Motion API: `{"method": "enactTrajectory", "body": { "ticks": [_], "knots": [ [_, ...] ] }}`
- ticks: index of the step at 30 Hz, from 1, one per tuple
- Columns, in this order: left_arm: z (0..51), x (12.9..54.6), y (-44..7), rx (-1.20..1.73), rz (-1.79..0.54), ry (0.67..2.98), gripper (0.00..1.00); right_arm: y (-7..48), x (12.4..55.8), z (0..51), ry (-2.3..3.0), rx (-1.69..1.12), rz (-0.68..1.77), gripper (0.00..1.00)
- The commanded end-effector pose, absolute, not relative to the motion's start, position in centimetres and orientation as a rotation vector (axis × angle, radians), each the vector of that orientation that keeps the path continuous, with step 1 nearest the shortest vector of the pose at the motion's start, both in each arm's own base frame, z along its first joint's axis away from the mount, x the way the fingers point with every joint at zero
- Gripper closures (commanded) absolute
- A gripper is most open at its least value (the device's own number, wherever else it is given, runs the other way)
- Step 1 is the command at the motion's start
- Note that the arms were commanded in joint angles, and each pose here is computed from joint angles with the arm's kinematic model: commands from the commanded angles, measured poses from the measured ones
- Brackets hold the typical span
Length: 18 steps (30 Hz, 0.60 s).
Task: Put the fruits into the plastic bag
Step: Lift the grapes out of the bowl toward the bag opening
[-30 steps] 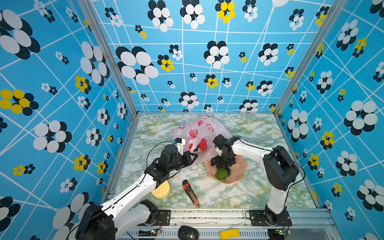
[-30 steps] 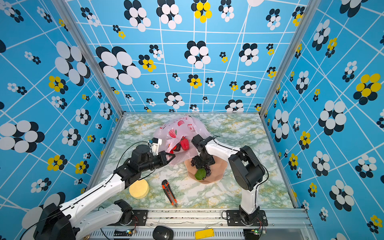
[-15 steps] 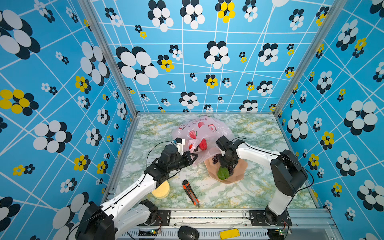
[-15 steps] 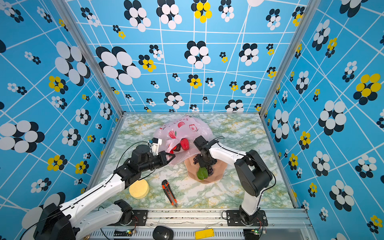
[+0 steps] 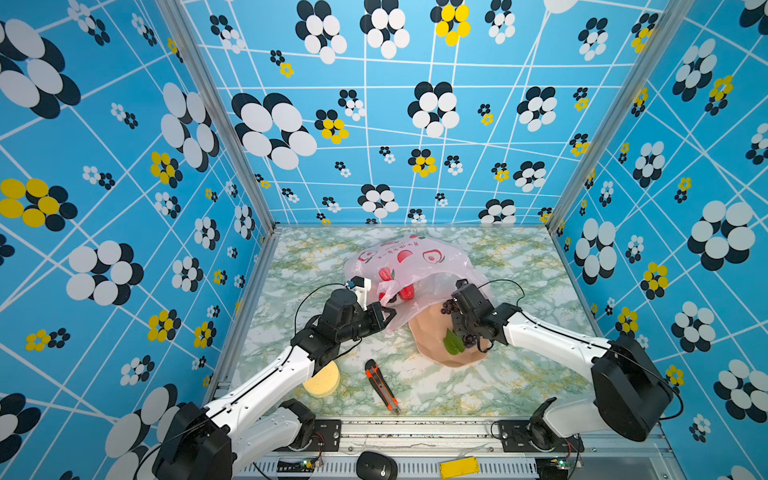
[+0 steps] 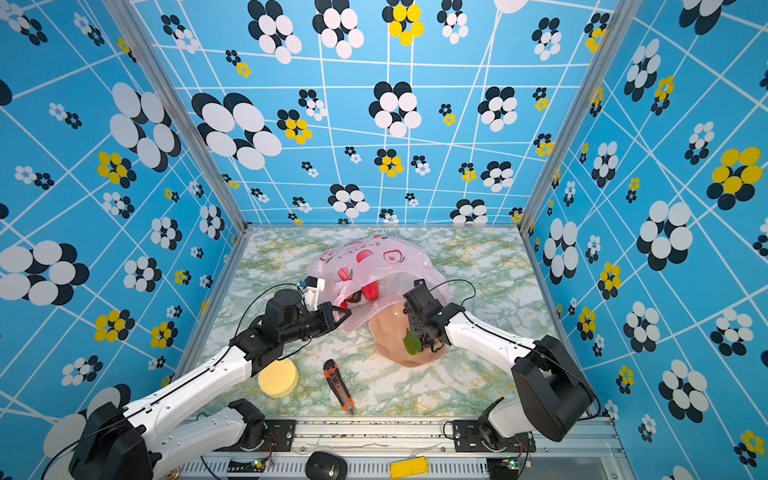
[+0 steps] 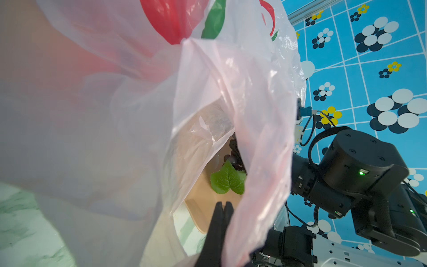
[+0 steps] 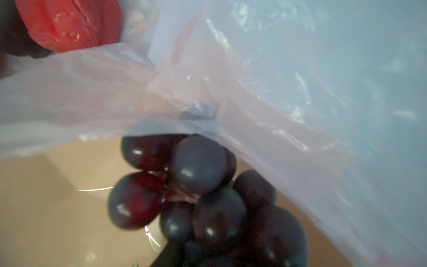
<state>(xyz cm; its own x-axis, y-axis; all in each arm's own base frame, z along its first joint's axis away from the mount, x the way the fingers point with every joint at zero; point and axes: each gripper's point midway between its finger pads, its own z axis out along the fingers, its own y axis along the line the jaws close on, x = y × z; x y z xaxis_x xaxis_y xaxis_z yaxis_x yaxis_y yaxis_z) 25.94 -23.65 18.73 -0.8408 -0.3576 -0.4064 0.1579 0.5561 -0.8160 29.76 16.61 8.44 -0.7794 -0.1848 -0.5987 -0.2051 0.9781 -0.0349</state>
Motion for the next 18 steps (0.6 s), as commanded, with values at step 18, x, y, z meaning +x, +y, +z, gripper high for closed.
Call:
{"method": "enactTrajectory", "body": {
  "ticks": [18],
  "knots": [
    [19.6,26.6,-24.0,-0.161,-1.274,2.232,1.00,19.9,27.0,23.7,2.120,-0.165,0.646,0.60]
  ]
}}
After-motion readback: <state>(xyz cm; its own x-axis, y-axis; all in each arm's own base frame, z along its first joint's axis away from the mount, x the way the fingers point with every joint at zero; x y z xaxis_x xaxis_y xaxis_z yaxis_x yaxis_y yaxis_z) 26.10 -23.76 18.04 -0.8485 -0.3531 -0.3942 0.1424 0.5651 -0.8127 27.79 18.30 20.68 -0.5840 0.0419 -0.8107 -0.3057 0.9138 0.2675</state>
